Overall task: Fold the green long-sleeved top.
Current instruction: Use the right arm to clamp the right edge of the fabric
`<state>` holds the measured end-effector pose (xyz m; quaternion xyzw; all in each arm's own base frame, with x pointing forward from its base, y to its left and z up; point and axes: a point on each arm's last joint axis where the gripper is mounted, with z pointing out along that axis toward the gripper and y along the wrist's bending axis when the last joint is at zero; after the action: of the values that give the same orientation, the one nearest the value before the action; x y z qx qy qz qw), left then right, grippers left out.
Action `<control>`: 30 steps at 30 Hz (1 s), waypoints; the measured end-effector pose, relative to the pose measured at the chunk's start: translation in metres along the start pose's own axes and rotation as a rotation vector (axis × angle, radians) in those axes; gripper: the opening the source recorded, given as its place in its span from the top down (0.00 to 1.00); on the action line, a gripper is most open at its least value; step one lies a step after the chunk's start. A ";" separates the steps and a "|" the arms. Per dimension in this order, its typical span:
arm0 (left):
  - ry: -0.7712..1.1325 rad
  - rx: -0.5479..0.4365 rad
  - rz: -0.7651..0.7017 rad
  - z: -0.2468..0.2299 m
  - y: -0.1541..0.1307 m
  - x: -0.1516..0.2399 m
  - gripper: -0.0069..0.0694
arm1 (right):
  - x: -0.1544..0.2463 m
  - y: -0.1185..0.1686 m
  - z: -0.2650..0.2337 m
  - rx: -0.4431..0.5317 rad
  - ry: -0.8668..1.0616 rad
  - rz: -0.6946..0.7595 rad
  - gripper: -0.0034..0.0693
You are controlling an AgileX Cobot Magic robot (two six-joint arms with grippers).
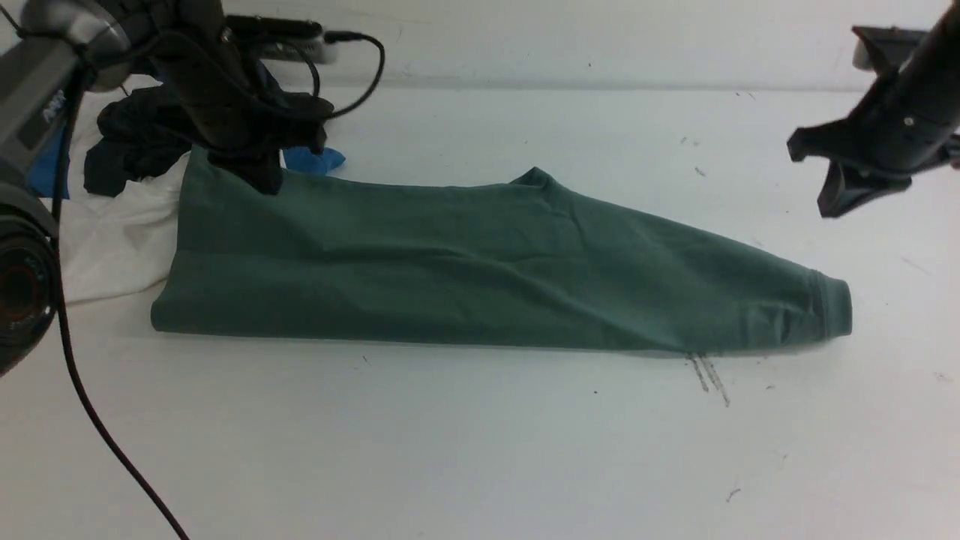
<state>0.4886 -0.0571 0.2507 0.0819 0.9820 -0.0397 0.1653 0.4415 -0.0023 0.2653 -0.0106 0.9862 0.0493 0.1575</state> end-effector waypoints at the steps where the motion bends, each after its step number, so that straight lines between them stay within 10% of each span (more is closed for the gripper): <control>1: 0.038 0.007 0.014 0.015 -0.007 0.003 0.92 | 0.004 -0.006 0.009 0.002 0.031 0.014 0.87; 14: 0.178 -0.027 0.038 0.085 -0.011 0.017 0.92 | 0.012 -0.023 0.059 -0.016 0.141 0.094 0.28; 20: 0.178 -0.029 0.038 0.085 -0.011 0.017 0.92 | 0.015 -0.024 0.071 -0.026 0.165 0.082 0.55; 23: 0.178 -0.030 0.038 0.085 -0.011 0.017 0.92 | 0.014 -0.024 0.071 -0.031 0.165 0.062 0.88; 30: 0.178 -0.028 0.037 0.085 -0.011 0.017 0.92 | 0.013 -0.033 0.069 -0.015 0.155 0.070 0.93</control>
<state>0.4982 -0.0741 0.1657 0.1009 0.9916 -0.0155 0.0794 0.4517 -0.0278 0.1933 0.0190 0.9948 0.0612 0.0789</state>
